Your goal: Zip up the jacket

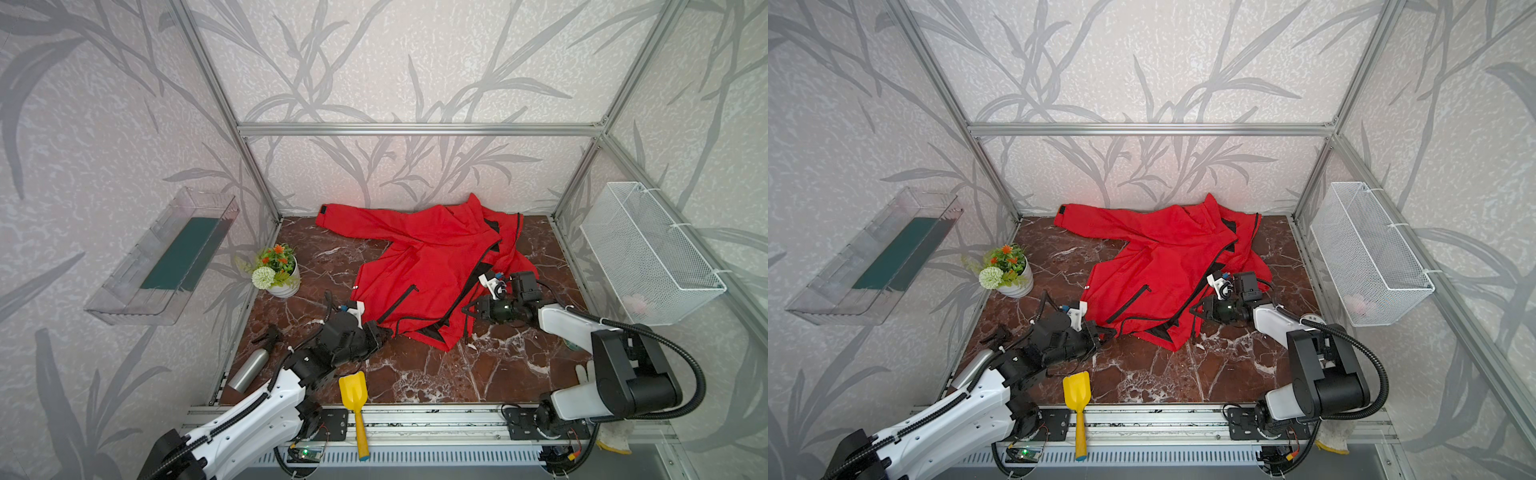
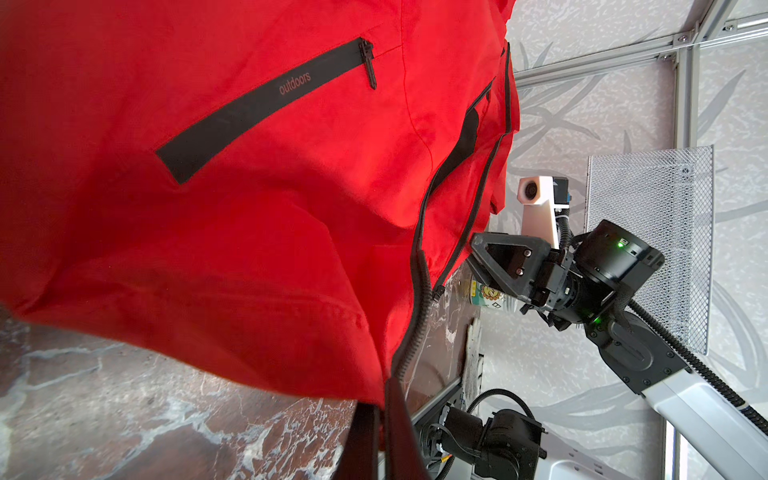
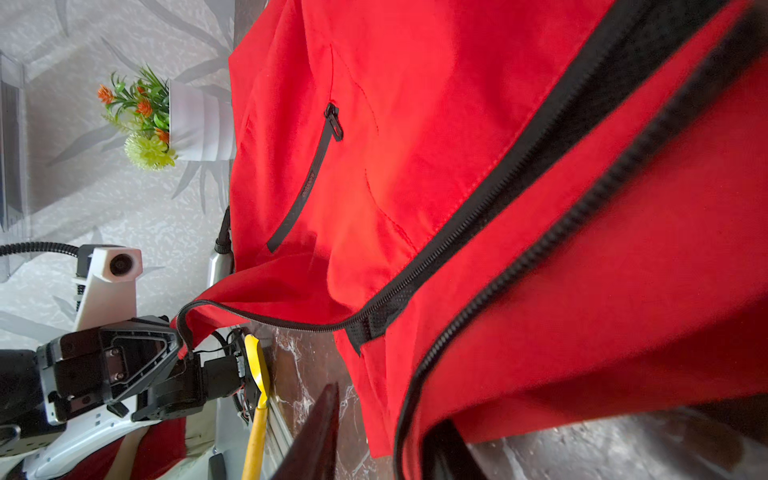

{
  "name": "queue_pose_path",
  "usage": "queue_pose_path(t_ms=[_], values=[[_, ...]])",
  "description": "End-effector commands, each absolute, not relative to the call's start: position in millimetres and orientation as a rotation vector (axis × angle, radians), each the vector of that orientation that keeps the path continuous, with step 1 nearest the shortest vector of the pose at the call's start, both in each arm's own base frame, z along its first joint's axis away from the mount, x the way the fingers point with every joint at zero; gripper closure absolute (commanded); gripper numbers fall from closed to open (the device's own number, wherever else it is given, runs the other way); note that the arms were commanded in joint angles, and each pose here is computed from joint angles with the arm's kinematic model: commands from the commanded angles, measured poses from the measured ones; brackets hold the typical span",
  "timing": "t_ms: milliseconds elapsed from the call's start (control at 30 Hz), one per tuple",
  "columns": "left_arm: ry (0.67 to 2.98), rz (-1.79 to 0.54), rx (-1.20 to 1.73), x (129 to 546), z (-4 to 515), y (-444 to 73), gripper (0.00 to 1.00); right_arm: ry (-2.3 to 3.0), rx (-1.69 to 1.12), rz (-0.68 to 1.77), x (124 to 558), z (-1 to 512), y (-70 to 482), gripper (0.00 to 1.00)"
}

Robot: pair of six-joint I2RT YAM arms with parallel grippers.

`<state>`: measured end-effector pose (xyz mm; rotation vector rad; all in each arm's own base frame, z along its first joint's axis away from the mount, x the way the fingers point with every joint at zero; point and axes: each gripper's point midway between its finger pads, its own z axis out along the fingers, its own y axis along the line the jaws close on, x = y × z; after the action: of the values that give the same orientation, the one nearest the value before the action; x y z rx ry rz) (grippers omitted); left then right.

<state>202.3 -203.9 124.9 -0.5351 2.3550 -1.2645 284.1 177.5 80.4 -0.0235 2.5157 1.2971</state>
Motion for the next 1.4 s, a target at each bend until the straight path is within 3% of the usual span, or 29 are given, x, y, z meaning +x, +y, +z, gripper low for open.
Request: queue_pose_path(t_ms=[0,667,1067,1367], values=[[2.332,-1.277,-0.523,205.3,131.5,-204.8,1.00,2.488,-0.058,1.334,279.1,86.8,184.0,0.71],[2.321,-1.283,-0.512,205.9,135.7,-204.7,1.00,2.446,-0.150,1.398,266.1,101.0,198.0,0.78],[2.313,-1.286,-0.512,207.9,139.9,-205.2,1.00,2.424,-0.166,1.419,268.6,106.8,204.5,1.00],[2.281,-1.287,-0.497,218.2,155.4,-207.0,1.00,2.402,-0.184,1.349,263.6,125.9,197.5,1.00]])
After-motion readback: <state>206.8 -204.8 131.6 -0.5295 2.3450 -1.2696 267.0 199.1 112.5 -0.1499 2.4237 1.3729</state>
